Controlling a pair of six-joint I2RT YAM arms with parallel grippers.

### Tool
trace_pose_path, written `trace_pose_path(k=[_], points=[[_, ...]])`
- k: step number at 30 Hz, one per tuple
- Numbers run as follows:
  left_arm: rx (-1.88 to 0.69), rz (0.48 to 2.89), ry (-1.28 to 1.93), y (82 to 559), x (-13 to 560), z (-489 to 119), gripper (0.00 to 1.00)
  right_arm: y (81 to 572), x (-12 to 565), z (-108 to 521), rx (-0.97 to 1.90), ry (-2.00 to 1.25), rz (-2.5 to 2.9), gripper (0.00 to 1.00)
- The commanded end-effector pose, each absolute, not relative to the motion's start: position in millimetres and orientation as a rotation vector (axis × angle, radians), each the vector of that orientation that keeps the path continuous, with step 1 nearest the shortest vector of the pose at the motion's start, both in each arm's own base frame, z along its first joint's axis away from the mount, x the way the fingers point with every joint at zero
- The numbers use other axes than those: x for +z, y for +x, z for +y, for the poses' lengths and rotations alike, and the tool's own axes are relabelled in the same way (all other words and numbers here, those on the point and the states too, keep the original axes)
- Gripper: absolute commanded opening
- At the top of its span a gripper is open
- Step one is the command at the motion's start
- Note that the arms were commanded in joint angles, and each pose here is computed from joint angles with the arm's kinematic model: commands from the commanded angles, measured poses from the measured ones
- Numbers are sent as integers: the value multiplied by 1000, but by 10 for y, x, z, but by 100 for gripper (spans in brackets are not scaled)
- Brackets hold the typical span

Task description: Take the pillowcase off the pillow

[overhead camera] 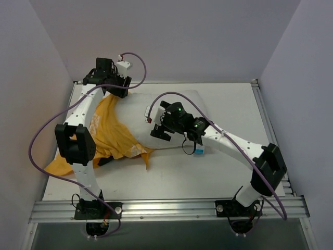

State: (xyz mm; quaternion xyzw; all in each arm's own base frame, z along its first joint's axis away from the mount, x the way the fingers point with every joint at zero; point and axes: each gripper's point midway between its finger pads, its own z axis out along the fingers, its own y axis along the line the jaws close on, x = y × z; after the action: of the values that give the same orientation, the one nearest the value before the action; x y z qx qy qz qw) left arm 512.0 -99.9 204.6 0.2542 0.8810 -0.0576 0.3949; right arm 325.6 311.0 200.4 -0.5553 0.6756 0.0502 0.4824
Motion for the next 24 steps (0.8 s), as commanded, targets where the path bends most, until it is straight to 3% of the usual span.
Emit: trace_pose_path(k=[1, 5, 6, 8, 16, 19, 24], points=[[-148, 2181, 626, 5082, 2412, -954, 66, 3300, 1857, 3378, 80, -1554, 1534, 100], [-174, 2172, 625, 4887, 2625, -941, 86, 3249, 1557, 3558, 93, -1697, 1569, 100], [-183, 2164, 625, 4844, 2685, -944, 99, 3260, 1391, 3583, 102, -1726, 1601, 100], [-178, 2159, 608, 4715, 2842, -895, 94, 3241, 1216, 3556, 152, -1750, 1673, 100], [-208, 2320, 357, 3986, 2914, -151, 94, 3364, 497, 3294, 247, -1594, 2009, 99], [-114, 2433, 390, 3621, 2535, 66, 94, 3316, 209, 3173, 249, -1498, 2208, 91], [-39, 2607, 463, 3260, 1696, 206, 94, 3081, -153, 2963, 310, -1331, 2447, 62]])
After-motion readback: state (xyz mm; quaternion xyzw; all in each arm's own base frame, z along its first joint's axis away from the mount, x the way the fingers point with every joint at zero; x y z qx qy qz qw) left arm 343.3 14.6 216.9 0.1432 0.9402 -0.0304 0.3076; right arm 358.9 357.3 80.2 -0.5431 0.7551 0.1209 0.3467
